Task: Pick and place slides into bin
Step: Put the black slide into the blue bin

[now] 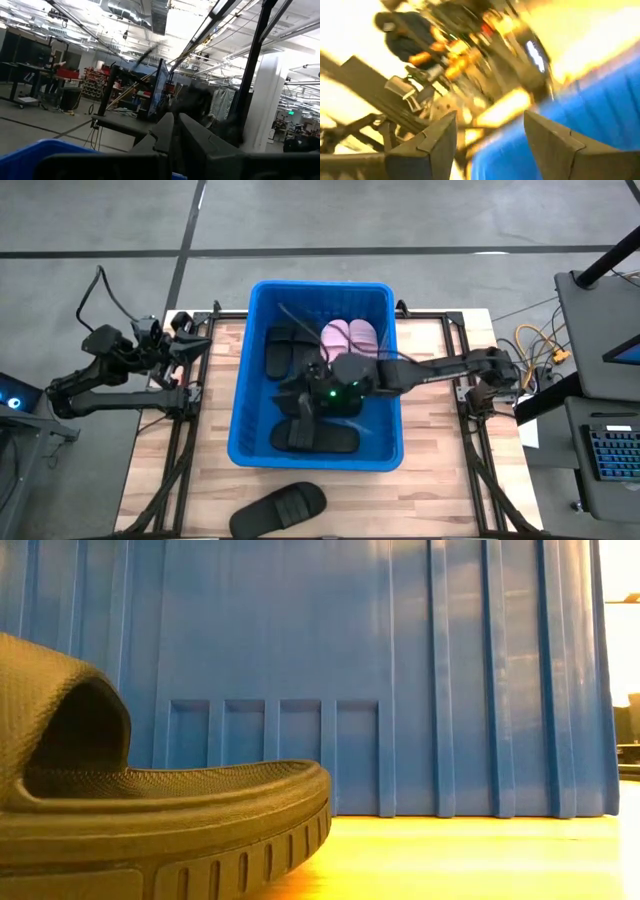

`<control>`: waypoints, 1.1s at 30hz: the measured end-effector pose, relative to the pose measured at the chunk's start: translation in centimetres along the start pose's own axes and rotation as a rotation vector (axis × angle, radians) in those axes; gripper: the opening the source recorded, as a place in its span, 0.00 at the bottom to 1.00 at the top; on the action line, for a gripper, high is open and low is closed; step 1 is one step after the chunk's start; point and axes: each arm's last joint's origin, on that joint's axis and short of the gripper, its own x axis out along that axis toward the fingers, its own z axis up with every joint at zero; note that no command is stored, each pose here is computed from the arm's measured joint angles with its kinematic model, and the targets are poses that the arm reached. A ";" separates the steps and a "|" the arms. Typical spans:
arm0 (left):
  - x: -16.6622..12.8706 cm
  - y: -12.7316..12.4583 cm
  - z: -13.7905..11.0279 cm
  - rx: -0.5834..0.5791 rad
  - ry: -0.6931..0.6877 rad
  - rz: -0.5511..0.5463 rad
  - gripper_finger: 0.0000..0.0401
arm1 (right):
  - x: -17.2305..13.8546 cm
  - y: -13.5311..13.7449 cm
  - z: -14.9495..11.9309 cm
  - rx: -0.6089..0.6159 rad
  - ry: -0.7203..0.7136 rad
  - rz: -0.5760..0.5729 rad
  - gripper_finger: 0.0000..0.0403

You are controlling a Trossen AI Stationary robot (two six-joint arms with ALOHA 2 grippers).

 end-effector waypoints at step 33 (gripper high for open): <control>2.4 -0.3 0.6 -0.034 -0.092 -0.136 0.03 | -23.6 6.8 6.6 -0.677 -0.092 -0.073 0.22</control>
